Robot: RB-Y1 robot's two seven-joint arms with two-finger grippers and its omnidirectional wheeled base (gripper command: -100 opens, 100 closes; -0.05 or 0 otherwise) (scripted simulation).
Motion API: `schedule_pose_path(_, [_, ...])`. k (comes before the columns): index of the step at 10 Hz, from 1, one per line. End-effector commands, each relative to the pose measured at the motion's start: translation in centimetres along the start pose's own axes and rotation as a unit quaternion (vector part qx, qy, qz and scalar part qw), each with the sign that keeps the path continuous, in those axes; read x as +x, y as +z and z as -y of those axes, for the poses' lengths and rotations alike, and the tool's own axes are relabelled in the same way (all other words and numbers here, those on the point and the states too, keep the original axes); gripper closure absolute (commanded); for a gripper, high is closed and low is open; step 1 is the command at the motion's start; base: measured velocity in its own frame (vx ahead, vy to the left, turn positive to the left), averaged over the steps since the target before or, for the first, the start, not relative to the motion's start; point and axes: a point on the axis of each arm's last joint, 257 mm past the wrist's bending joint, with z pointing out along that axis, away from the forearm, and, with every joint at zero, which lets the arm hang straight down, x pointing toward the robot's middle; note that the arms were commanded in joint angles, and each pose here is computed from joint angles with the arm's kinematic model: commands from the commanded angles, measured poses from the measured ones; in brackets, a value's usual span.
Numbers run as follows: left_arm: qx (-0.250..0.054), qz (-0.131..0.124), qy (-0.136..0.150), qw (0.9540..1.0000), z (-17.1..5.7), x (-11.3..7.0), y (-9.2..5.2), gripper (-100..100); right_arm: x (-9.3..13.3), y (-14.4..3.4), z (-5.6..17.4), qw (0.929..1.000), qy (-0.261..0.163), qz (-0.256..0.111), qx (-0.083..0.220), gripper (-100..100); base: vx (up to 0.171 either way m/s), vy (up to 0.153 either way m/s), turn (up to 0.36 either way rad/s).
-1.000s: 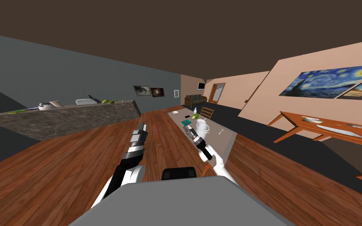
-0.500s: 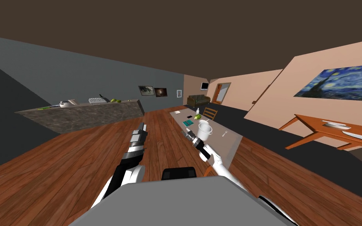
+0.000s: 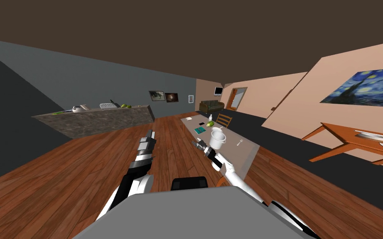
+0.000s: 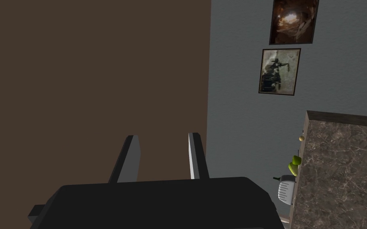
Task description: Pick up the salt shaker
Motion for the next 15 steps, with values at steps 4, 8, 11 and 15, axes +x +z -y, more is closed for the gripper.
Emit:
schedule_pose_path(4, [0.000,0.000,0.000,1.0000,0.0,0.0,0.0,0,4.3,-0.9,1.6,0.9964,-0.056,-0.063,-0.008,-100,0.001,-0.012,0.075])
schedule_pose_path(8, [0.000,0.000,0.000,1.0000,0.0,0.0,0.0,0,9.3,-3.5,4.7,0.9847,-0.105,-0.139,-0.002,-100,-0.002,-0.023,0.083])
schedule_pose_path(11, [0.000,0.000,0.000,1.0000,0.0,0.0,0.0,0,12.7,-6.3,7.5,0.9671,-0.154,-0.202,-0.005,-100,0.002,-0.038,0.102])
schedule_pose_path(15, [0.000,0.000,0.000,1.0000,0.0,0.0,0.0,0,16.5,-11.3,11.5,0.9409,-0.191,-0.280,0.007,-100,0.005,-0.039,0.069])
